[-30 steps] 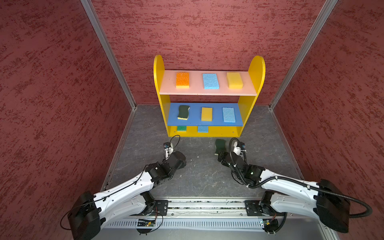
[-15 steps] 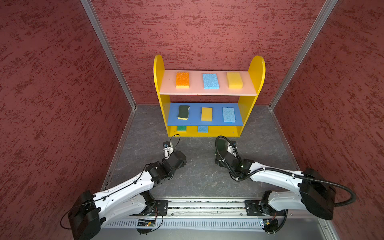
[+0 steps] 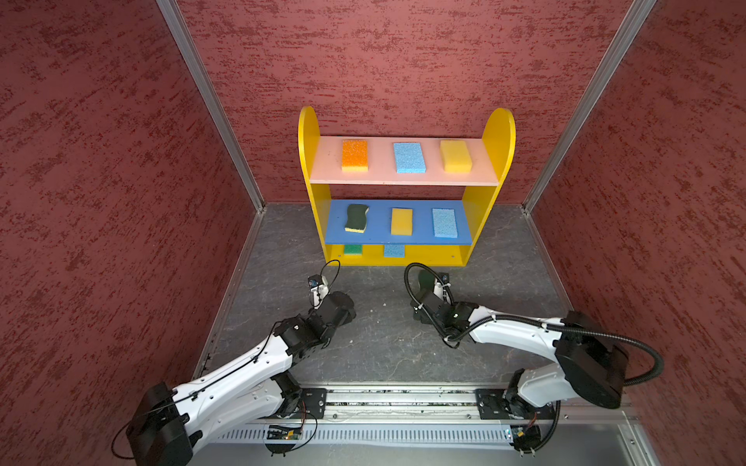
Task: Place and organize the cleaning sponges onto the shelf
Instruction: 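Move the open right gripper over the dark green sponge on the floor, then lower the right gripper and close it on the dark green sponge's near end, then carry the dark green sponge with the right gripper onto the yellow base, then open the right gripper to release the sponge and draw back toward the robot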
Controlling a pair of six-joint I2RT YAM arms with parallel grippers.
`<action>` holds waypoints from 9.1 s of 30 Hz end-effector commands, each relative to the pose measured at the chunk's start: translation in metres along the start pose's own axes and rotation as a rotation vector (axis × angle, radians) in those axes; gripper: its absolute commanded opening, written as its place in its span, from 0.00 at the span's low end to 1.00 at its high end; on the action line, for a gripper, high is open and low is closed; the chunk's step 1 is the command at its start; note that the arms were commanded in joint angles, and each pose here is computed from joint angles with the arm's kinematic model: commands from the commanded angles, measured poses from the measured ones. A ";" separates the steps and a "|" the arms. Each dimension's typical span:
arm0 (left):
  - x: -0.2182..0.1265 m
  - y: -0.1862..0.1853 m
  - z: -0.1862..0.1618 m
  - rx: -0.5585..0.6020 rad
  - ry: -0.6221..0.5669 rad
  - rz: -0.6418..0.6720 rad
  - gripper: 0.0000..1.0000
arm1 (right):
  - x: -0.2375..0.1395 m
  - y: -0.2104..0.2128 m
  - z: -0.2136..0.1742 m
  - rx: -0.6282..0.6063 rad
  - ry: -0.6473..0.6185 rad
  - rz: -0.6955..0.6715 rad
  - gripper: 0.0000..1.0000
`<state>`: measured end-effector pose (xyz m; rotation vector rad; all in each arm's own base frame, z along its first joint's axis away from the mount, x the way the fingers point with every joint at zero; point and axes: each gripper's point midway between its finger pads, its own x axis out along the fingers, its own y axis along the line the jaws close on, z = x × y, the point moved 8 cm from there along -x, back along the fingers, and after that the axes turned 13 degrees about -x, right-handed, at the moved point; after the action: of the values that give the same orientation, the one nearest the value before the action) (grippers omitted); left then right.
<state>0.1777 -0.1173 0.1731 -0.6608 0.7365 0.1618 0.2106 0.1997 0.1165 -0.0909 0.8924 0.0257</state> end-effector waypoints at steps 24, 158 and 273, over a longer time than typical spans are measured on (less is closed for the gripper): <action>0.014 0.008 0.004 -0.041 0.029 -0.001 0.73 | 0.030 0.012 0.023 0.123 0.043 0.019 0.99; 0.043 0.020 0.015 -0.076 0.052 0.012 0.73 | 0.088 -0.042 0.074 0.025 -0.364 0.031 0.64; 0.058 0.007 0.004 -0.024 0.080 0.032 0.72 | 0.058 -0.053 0.097 -0.033 -0.545 0.037 0.88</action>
<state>0.2274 -0.1192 0.1346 -0.6938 0.8235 0.1559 0.3339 0.1545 0.1292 -0.1082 0.3512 0.0929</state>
